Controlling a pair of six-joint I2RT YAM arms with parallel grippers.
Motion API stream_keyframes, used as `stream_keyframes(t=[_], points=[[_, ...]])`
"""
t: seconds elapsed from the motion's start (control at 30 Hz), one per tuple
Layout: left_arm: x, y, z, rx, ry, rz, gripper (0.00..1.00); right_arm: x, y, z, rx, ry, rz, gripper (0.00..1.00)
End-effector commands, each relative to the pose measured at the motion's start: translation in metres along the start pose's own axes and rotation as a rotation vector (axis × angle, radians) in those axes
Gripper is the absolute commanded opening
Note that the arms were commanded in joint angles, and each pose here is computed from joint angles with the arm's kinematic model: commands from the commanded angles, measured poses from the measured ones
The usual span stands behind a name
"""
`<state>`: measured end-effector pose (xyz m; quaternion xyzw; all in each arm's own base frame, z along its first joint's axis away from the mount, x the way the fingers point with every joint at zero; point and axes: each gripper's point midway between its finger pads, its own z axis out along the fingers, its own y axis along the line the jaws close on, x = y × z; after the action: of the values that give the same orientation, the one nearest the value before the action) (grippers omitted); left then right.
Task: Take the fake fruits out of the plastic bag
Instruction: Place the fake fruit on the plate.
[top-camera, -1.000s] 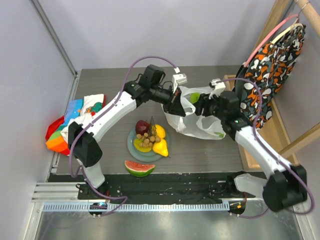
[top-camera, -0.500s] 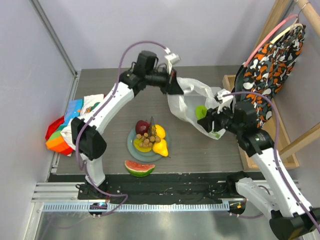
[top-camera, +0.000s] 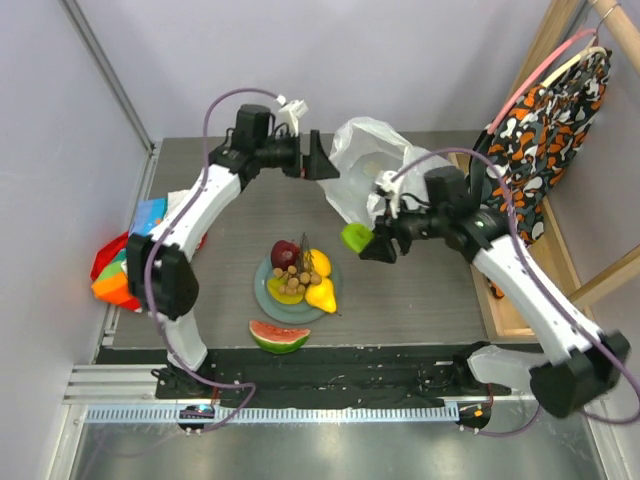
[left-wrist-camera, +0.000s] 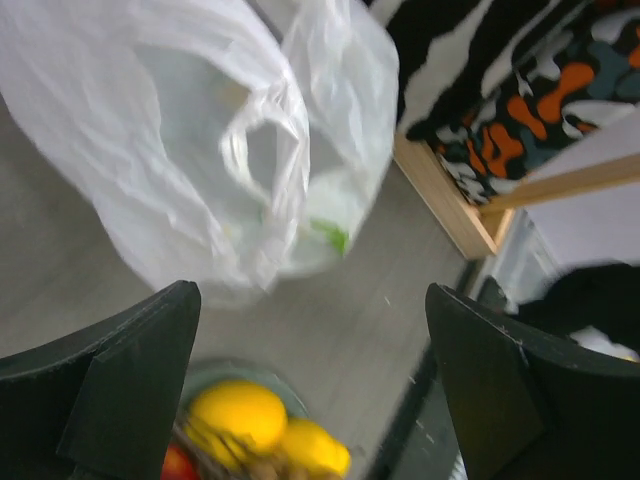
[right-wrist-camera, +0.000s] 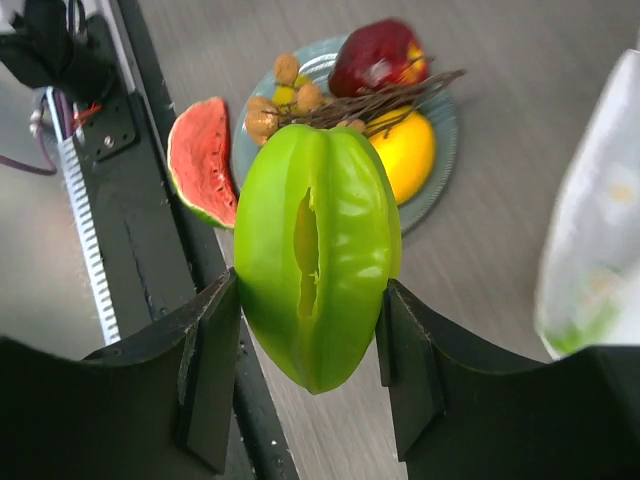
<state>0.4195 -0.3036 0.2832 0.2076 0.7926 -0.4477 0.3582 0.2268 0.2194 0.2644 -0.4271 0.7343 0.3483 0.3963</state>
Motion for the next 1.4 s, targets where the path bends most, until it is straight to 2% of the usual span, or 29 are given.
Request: stream_keyframes(t=[0.0, 0.03, 0.2, 0.33, 0.5, 0.67, 0.83, 0.9, 0.93, 1.03, 1.1, 1.17, 1.2, 1.27, 1.3, 1.37], points=[[-0.016, -0.044, -0.084, -0.002, -0.133, 0.014, 1.00, -0.011, 0.004, 0.040, -0.123, 0.042, -0.022, 0.02], [-0.022, -0.049, -0.112, -0.041, -0.179, 0.036, 1.00, -0.018, 0.001, 0.046, -0.125, 0.030, -0.013, 0.02], [0.024, -0.013, -0.172, -0.269, -0.170, -0.029, 1.00, 0.003, -0.031, 0.085, -0.071, 0.104, 0.147, 0.03], [0.048, 0.007, -0.210, -0.370, -0.189, -0.107, 1.00, 0.039, -0.062, 0.099, 0.046, 0.190, 0.408, 0.02], [0.052, 0.014, -0.228, -0.412, -0.235, -0.137, 1.00, 0.069, -0.074, 0.116, 0.100, 0.241, 0.574, 0.02], [0.057, 0.027, -0.230, -0.428, -0.227, -0.189, 1.00, 0.089, -0.083, 0.125, 0.122, 0.274, 0.696, 0.02], [0.057, 0.046, -0.230, -0.451, -0.241, -0.239, 1.00, 0.090, -0.084, 0.130, 0.129, 0.258, 0.774, 0.02], [0.059, 0.053, -0.235, -0.467, -0.246, -0.284, 1.00, 0.074, -0.091, 0.124, 0.155, 0.220, 0.727, 0.01], [0.063, 0.056, -0.236, -0.474, -0.237, -0.306, 1.00, 0.051, -0.085, 0.117, 0.124, 0.168, 0.666, 0.01], [0.066, 0.067, -0.241, -0.515, -0.240, -0.321, 1.00, 0.008, -0.058, 0.116, 0.045, 0.116, 0.372, 0.01], [0.059, 0.069, -0.241, -0.521, -0.257, -0.313, 1.00, -0.007, -0.022, 0.119, -0.031, 0.135, 0.260, 0.01], [0.041, 0.073, -0.245, -0.531, -0.292, -0.288, 1.00, -0.001, 0.002, 0.125, -0.103, 0.184, 0.136, 0.01], [0.034, 0.076, -0.248, -0.553, -0.307, -0.278, 1.00, 0.009, 0.030, 0.127, -0.155, 0.247, 0.080, 0.01], [0.024, 0.086, -0.256, -0.593, -0.316, -0.266, 1.00, 0.020, 0.044, 0.127, -0.173, 0.276, -0.041, 0.01], [0.009, 0.083, -0.263, -0.609, -0.332, -0.215, 1.00, 0.022, 0.058, 0.130, -0.197, 0.281, -0.093, 0.01], [0.007, 0.087, -0.270, -0.624, -0.318, -0.203, 1.00, 0.029, 0.066, 0.133, -0.218, 0.294, -0.179, 0.01]])
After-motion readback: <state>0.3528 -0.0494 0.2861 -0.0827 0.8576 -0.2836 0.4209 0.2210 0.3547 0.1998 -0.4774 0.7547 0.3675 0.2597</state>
